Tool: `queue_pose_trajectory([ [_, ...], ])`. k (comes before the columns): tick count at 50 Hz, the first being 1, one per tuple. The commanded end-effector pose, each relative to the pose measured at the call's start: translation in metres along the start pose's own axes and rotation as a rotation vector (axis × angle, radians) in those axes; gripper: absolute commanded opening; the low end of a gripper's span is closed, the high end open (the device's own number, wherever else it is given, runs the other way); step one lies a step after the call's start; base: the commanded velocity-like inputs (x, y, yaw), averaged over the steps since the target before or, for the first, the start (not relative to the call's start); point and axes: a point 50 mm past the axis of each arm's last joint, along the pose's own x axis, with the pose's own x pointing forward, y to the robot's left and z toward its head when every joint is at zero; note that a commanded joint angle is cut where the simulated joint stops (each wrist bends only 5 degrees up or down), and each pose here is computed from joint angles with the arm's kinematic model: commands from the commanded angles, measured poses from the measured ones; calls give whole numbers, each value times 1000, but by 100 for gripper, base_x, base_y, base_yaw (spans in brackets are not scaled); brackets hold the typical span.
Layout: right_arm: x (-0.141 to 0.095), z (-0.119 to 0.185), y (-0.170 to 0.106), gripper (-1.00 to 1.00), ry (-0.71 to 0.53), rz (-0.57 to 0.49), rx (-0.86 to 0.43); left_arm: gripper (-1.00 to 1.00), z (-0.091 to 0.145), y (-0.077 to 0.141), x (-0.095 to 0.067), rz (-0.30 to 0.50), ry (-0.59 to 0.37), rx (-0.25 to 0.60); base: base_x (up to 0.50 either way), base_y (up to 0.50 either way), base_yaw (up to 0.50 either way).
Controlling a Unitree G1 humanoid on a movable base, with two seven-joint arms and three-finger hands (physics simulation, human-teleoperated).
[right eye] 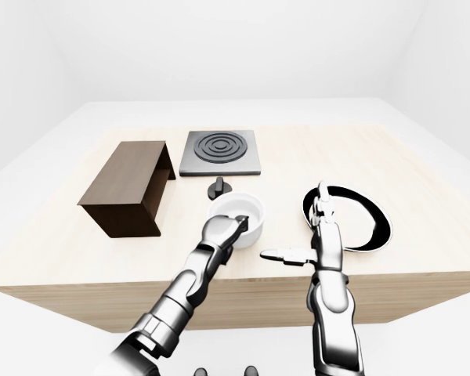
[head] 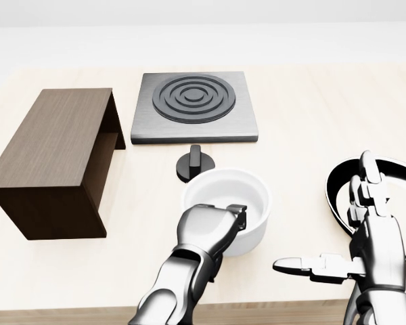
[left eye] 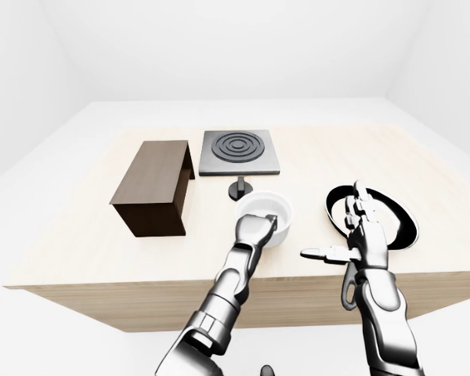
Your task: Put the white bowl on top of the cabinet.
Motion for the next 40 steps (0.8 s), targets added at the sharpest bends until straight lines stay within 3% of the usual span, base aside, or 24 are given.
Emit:
queue_pose_trajectory([
  [1, -1, -1, 1, 100, 2, 6, -2, -100, -3, 29, 4, 94, 0, 29, 0, 0, 0],
  [12, -1, -2, 3, 100, 4, 13, -7, -100, -7, 44, 8, 115, 4, 19, 0, 0, 0],
  [26, -2, -4, 7, 100, 6, 23, -17, -100, -11, 88, 5, 244, -1, 36, 0, 0, 0],
  [40, -3, -3, 5, 100, 2, 19, -16, -100, -16, 129, -11, 288, 17, 102, 0, 0, 0],
])
